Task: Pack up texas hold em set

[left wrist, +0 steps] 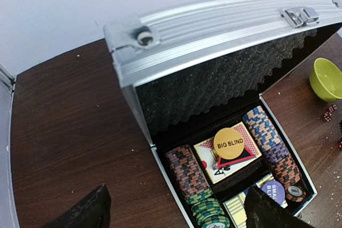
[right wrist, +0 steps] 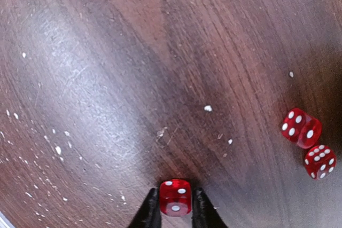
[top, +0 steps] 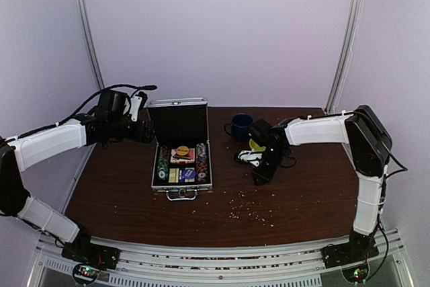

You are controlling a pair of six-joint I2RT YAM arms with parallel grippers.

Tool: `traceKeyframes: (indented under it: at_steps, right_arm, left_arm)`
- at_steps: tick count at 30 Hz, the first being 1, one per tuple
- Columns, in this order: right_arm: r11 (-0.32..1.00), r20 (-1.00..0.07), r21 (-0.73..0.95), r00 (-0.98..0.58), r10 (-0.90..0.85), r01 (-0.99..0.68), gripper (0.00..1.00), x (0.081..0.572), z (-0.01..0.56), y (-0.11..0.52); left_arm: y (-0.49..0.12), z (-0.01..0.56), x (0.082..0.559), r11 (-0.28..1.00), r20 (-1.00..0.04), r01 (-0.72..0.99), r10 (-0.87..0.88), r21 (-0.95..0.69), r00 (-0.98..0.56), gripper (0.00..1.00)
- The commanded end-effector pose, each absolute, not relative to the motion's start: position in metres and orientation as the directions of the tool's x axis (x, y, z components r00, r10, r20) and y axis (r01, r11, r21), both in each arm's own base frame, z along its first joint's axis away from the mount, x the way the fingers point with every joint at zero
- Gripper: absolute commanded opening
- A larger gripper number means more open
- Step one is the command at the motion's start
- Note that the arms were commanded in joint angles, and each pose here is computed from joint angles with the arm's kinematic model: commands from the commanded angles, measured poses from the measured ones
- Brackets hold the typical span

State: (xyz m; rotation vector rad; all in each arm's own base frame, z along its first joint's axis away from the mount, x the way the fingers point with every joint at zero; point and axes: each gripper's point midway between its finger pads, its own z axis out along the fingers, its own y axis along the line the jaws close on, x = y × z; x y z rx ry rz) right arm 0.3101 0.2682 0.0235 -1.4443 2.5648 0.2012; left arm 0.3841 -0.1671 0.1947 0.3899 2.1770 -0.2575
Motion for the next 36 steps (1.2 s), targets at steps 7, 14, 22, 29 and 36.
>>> traceKeyframes:
  at_steps: [7, 14, 22, 29, 36]
  right_arm:
    - [0.49, -0.319, 0.089, -0.491, -0.811, -0.867, 0.13, 0.32, 0.054, 0.298]
    - [0.431, -0.505, 0.048, -0.394, -0.767, -0.901, 0.11, 0.35, 0.111, 0.361]
    - [0.349, -0.587, 0.029, -0.298, -0.753, -0.937, 0.11, 0.353, 0.125, 0.443]
    - [0.341, -0.601, 0.026, -0.287, -0.746, -0.94, 0.11, 0.359, 0.112, 0.48]
    - [0.345, -0.594, 0.023, -0.291, -0.75, -0.938, 0.11, 0.363, 0.095, 0.494]
  left_arm:
    - [-0.167, 0.202, 0.389, 0.929, -0.823, 0.366, 0.17, -0.049, -0.542, 0.88]
    - [-0.162, 0.206, 0.389, 0.934, -0.829, 0.355, 0.164, -0.044, -0.535, 0.88]
    - [-0.158, 0.213, 0.389, 0.94, -0.837, 0.34, 0.157, -0.037, -0.525, 0.88]
    - [-0.157, 0.215, 0.388, 0.938, -0.84, 0.343, 0.153, -0.043, -0.521, 0.88]
    - [-0.157, 0.218, 0.387, 0.937, -0.843, 0.346, 0.148, -0.048, -0.517, 0.88]
